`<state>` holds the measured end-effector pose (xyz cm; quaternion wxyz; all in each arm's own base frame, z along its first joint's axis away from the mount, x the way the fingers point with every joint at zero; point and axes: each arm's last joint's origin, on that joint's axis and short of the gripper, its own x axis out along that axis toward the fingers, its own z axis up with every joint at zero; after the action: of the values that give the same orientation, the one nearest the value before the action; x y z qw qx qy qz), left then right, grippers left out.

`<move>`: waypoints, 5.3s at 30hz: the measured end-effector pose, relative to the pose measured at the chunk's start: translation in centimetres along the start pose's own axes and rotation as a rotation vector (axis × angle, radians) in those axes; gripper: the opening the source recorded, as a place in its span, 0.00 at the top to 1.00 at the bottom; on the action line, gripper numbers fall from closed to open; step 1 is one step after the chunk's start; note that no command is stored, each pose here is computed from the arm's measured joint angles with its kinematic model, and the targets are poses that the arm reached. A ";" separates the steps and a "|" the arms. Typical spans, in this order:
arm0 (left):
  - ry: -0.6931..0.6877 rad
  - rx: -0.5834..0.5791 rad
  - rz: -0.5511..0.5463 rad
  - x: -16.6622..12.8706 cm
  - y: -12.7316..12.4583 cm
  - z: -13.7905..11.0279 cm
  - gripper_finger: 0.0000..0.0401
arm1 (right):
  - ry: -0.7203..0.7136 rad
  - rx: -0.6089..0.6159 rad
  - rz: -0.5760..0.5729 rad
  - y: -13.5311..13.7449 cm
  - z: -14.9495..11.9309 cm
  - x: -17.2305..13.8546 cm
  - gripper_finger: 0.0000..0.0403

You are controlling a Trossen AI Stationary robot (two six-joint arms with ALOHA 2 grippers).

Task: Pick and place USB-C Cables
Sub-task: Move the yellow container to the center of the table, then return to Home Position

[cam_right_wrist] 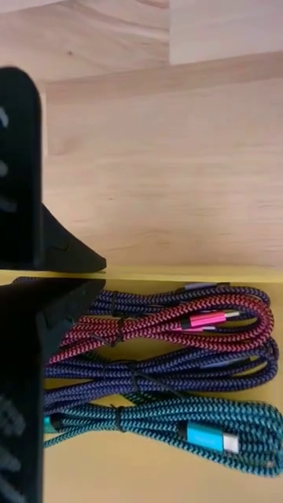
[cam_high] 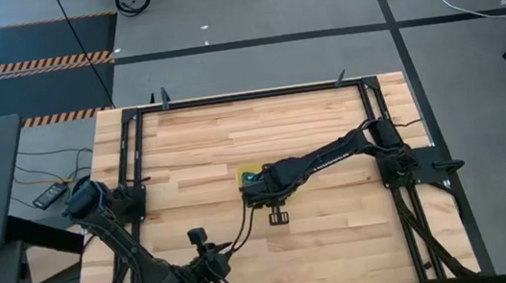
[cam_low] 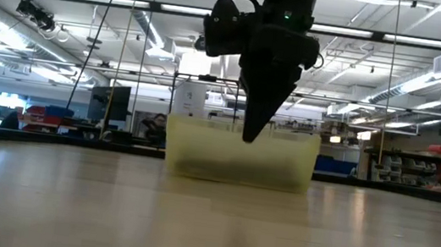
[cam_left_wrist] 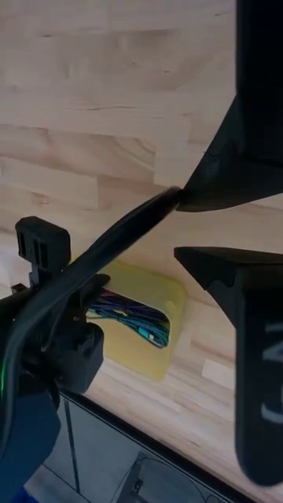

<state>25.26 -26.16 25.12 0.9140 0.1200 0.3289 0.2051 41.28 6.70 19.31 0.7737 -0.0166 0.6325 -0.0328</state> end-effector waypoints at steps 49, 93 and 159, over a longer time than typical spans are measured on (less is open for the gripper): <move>-0.002 0.002 0.003 0.0 0.0 0.0 0.78 | 0.052 0.002 0.031 5.6 -1.6 -14.5 0.77; -0.343 -0.110 -0.378 -0.6 23.8 12.9 0.98 | -0.714 0.051 -0.118 3.1 -16.9 -34.4 0.78; -0.767 -0.412 -0.454 4.1 24.5 -14.7 0.98 | -1.222 0.033 0.181 -3.5 -31.4 -8.0 0.82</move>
<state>11.34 -1.32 20.42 0.9956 -0.0712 -0.0609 0.0026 8.86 4.23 21.13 0.9960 0.0332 0.0730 0.0387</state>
